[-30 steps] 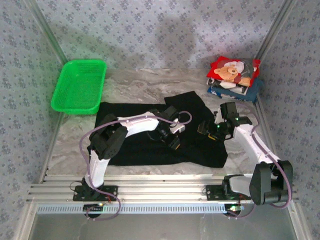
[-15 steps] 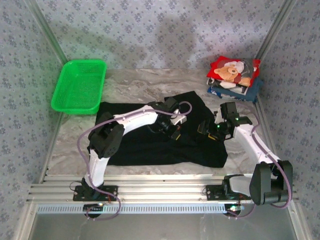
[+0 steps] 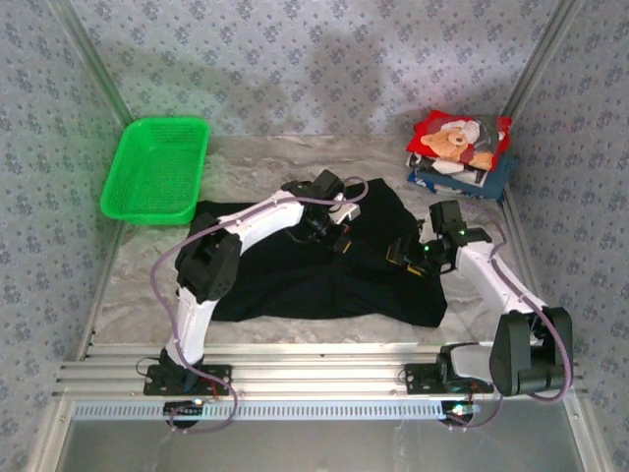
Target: Fold and stack the t-shirts
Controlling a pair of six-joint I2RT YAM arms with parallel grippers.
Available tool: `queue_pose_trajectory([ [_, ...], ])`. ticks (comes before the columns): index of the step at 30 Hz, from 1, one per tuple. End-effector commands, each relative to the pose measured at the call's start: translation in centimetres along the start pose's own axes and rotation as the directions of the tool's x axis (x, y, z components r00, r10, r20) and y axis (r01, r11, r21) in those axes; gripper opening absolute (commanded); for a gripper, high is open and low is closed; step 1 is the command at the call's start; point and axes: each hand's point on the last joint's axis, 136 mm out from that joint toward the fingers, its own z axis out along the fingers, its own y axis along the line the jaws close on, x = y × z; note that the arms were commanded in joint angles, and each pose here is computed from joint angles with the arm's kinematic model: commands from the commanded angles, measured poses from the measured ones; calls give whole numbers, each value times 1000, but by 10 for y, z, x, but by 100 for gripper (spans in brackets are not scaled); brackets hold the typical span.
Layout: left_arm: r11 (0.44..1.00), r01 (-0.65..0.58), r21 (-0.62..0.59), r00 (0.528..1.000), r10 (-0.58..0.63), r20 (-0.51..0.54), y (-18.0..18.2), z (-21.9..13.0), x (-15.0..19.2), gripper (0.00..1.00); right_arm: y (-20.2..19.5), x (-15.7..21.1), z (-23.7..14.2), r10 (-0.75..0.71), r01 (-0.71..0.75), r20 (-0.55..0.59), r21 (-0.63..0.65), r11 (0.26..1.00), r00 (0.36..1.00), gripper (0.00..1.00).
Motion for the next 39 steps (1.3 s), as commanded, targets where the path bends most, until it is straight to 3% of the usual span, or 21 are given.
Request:
queue_pose_trajectory([
  [1, 999, 31, -20, 999, -31, -31, 14, 6, 5, 0, -4, -5, 4, 12, -13, 7, 41, 999, 1000, 62],
  [9, 982, 161, -99, 986, -164, -28, 45, 19, 25, 1, 16, -40, 20, -61, 61, 32, 10, 998, 998, 60],
  [24, 968, 225, -109, 974, -225, 8, 54, 33, 33, 3, 40, -103, 65, -247, 248, -29, 46, 968, 969, 56],
  [27, 968, 230, -103, 973, -228, 33, 52, 28, 33, 4, 21, -91, 67, -195, 207, -104, 120, 971, 975, 54],
  [30, 972, 227, -59, 972, -222, 77, 43, 21, 27, 5, 11, -88, 66, -164, 178, -106, 134, 975, 981, 53],
  [35, 977, 215, 8, 966, -214, 146, 28, 7, 14, 6, 36, -79, 56, -160, 163, -49, 53, 985, 986, 52],
  [39, 975, 209, 70, 958, -218, 187, 15, 0, 5, 7, 28, -54, 62, -73, 76, -61, 59, 995, 995, 49],
])
